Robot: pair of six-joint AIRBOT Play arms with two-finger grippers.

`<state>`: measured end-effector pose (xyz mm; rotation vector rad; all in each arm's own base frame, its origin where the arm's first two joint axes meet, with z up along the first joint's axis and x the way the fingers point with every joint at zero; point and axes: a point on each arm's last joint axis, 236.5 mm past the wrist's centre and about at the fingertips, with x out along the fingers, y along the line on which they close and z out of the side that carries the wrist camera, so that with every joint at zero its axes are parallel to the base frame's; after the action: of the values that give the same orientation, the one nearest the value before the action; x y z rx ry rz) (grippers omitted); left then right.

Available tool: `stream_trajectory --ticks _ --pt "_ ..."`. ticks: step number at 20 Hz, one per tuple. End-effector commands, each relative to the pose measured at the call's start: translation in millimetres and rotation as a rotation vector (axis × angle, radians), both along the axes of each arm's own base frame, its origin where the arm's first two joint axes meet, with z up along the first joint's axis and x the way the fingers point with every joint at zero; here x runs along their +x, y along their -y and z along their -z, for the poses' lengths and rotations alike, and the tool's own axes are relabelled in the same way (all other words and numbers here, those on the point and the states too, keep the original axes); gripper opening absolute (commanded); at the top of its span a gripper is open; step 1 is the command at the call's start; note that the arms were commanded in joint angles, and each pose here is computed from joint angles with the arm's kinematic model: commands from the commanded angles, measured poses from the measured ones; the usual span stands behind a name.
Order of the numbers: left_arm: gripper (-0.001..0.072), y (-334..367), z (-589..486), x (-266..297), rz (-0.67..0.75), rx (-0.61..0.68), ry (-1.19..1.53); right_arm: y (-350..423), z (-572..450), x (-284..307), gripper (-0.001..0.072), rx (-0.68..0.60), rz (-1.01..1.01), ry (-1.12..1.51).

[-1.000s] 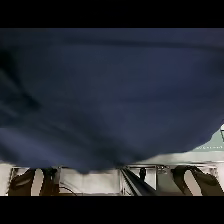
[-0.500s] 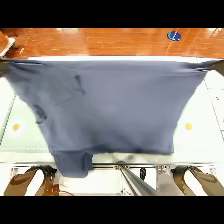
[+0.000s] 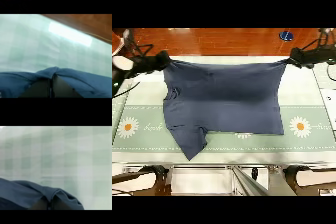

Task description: Fold the shirts.

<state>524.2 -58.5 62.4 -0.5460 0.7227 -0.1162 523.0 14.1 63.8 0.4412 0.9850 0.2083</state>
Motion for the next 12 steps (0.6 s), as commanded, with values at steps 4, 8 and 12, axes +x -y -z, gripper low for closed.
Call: stream_trajectory --ticks 4,8,12 --pt "0.0026 17 63 5 0.032 -0.048 -0.15 -2 66 21 0.0018 0.043 0.003 -0.13" --pt "0.0026 4 74 -13 0.056 -0.069 -0.245 3 62 16 0.0018 0.047 -0.003 -0.149" --pt "0.0026 -11 84 -52 0.163 -0.083 -0.389 16 62 -16 0.0019 0.064 -0.042 -0.264"
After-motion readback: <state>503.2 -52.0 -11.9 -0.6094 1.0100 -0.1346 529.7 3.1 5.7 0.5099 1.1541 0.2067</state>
